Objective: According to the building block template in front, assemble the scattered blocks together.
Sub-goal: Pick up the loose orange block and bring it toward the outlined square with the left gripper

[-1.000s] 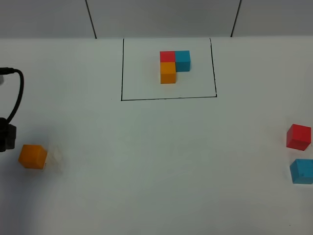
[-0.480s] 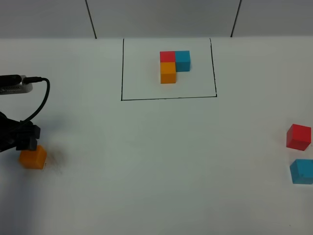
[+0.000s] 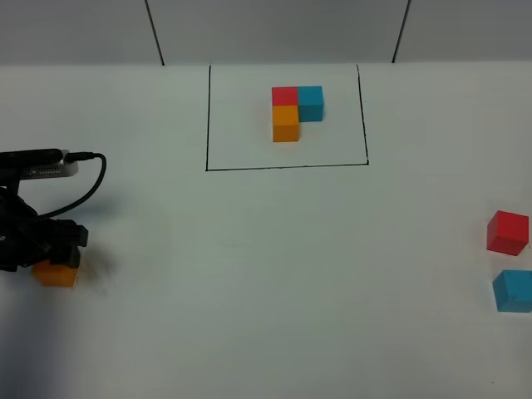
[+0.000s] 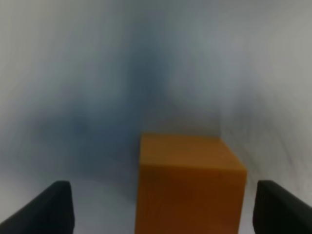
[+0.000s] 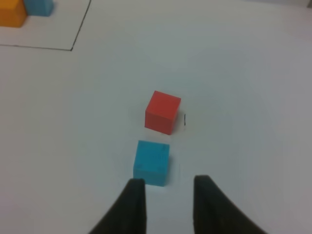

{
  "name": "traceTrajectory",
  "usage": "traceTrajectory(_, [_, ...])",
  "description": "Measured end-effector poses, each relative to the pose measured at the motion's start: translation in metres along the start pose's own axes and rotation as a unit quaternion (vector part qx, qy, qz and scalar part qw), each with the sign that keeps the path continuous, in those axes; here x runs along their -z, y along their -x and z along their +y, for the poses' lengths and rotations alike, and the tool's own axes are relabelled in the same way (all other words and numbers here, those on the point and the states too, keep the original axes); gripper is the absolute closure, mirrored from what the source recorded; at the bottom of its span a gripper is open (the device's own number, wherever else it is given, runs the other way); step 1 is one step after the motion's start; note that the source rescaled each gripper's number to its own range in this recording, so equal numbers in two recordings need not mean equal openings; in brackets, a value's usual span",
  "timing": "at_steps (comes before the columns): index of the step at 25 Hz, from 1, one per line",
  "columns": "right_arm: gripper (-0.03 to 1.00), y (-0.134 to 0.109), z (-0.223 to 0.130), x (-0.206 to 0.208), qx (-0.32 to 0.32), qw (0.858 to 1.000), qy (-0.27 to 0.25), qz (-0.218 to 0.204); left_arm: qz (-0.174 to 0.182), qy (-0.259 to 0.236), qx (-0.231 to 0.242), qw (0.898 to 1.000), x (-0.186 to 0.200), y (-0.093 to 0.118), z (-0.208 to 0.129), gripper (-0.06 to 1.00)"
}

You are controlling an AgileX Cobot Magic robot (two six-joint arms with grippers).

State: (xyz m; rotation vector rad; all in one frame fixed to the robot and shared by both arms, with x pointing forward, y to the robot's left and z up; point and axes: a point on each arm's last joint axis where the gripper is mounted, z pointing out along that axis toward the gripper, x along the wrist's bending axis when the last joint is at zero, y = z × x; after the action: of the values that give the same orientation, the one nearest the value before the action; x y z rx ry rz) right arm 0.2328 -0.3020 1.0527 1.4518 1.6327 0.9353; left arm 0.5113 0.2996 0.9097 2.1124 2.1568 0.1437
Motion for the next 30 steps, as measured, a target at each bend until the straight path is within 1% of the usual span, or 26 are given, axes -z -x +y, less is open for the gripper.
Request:
traceTrajectory(5, [0.97,0.0,0.0,0.0,0.0,1.0,0.0,0.0,0.001,-0.008,0.0,1.0,-0.013,0.0,0.001,0.26])
traceTrajectory(7, [0.97,0.0,0.0,0.0,0.0,1.0,0.0,0.0,0.001,-0.007,0.0,1.0,-0.014,0.0,0.002,0.31])
traceTrajectory(8, [0.97,0.0,0.0,0.0,0.0,1.0,0.0,0.0,0.001,-0.005,0.0,1.0,-0.014,0.0,0.002,0.37])
traceTrajectory(10, [0.97,0.0,0.0,0.0,0.0,1.0,0.0,0.0,0.001,0.002,0.0,1.0,-0.015,0.0,0.003,0.58])
traceTrajectory(12, [0.97,0.0,0.0,0.0,0.0,1.0,0.0,0.0,0.001,0.013,0.0,1.0,-0.015,0.0,0.005,0.91])
traceTrajectory(13, [0.97,0.0,0.0,0.0,0.0,1.0,0.0,0.0,0.001,0.02,0.0,1.0,-0.015,0.0,0.006,0.94])
traceTrajectory(16, [0.97,0.0,0.0,0.0,0.0,1.0,0.0,0.0,-0.002,0.043,-0.001,0.999,-0.013,0.002,0.012,0.94])
traceTrajectory(18, [0.97,0.0,0.0,0.0,0.0,1.0,0.0,0.0,-0.009,0.063,-0.019,0.998,-0.005,0.012,0.022,0.94])
traceTrajectory(19, [0.97,0.0,0.0,0.0,0.0,1.0,0.0,0.0,-0.013,0.077,-0.041,0.996,0.0,0.021,0.028,0.94])
traceTrajectory(21, [0.97,0.0,0.0,0.0,0.0,1.0,0.0,0.0,-0.021,0.106,-0.108,0.988,0.014,0.045,0.042,0.94])
traceTrajectory(22, [0.97,0.0,0.0,0.0,0.0,1.0,0.0,0.0,-0.027,0.118,-0.149,0.981,0.021,0.062,0.048,0.94])
traceTrajectory(23, [0.97,0.0,0.0,0.0,0.0,1.0,0.0,0.0,-0.031,0.121,-0.202,0.971,0.027,0.08,0.05,0.94])
traceTrajectory(24, [0.97,0.0,0.0,0.0,0.0,1.0,0.0,0.0,-0.037,0.125,-0.26,0.957,0.034,0.1,0.052,0.94])
traceTrajectory(25, [0.97,0.0,0.0,0.0,0.0,1.0,0.0,0.0,-0.041,0.123,-0.315,0.94,0.041,0.117,0.053,0.94])
traceTrajectory(26, [0.97,0.0,0.0,0.0,0.0,1.0,0.0,0.0,-0.048,0.111,-0.367,0.922,0.045,0.136,0.05,0.94])
traceTrajectory(28, [0.97,0.0,0.0,0.0,0.0,1.0,0.0,0.0,-0.063,0.09,-0.467,0.877,0.053,0.172,0.042,0.94])
traceTrajectory(30, [0.97,0.0,0.0,0.0,0.0,1.0,0.0,0.0,-0.084,0.06,-0.545,0.832,0.055,0.206,0.028,0.94])
